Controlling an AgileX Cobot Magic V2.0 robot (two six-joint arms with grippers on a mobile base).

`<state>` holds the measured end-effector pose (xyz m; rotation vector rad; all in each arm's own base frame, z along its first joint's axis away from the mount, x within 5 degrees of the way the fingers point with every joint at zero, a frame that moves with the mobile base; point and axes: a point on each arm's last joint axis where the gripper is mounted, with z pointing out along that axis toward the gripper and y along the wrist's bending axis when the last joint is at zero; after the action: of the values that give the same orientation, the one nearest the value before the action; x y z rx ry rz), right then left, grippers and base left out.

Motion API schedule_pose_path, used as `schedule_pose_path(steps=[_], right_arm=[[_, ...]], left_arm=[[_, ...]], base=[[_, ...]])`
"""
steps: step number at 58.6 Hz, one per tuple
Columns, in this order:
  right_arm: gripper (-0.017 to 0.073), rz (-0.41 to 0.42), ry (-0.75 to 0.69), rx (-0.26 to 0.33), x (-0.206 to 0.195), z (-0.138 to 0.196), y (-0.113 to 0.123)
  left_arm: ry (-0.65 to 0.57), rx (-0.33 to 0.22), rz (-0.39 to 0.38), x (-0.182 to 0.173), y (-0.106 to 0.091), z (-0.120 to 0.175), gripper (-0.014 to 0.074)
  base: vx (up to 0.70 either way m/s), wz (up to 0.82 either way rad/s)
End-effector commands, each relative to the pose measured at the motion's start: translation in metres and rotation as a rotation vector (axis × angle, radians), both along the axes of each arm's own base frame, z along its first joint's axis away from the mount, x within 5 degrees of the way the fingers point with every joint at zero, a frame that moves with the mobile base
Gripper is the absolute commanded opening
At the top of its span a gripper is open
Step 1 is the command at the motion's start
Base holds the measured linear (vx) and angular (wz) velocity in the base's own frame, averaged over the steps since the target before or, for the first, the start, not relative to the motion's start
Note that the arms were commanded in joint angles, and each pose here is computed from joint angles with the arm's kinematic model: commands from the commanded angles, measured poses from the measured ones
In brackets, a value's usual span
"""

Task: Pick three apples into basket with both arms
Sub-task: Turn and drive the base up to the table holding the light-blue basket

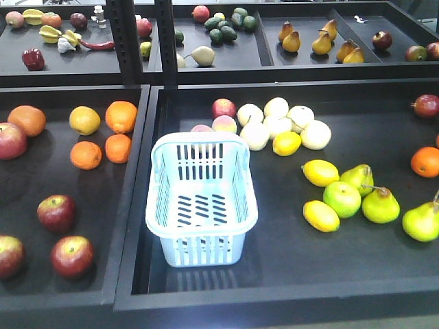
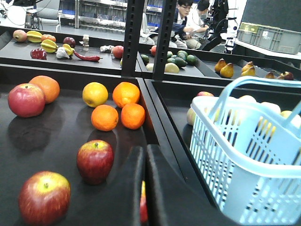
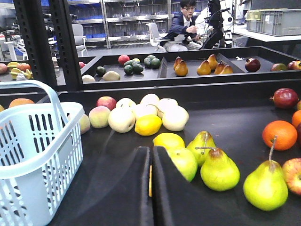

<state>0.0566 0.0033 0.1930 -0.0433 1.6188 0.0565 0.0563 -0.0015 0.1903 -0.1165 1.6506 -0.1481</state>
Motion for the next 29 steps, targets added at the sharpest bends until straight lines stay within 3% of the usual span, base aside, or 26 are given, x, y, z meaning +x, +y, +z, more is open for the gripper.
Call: schedule_pose_path(steps=[1, 29], right_arm=[[-0.0009, 0.001, -0.072, -0.011, -0.0003, 0.0032, 0.0001], [-0.0009, 0.001, -0.072, -0.011, -0.0003, 0.0032, 0.0001]], left_arm=[[-0.11, -0.012, 0.002, -0.0011, 0.0001, 0.0163, -0.0006], [-0.11, -0.012, 0.002, -0.0011, 0.0001, 0.0163, -0.0006]], base=[[0.15, 0.02], [0.13, 0.03]])
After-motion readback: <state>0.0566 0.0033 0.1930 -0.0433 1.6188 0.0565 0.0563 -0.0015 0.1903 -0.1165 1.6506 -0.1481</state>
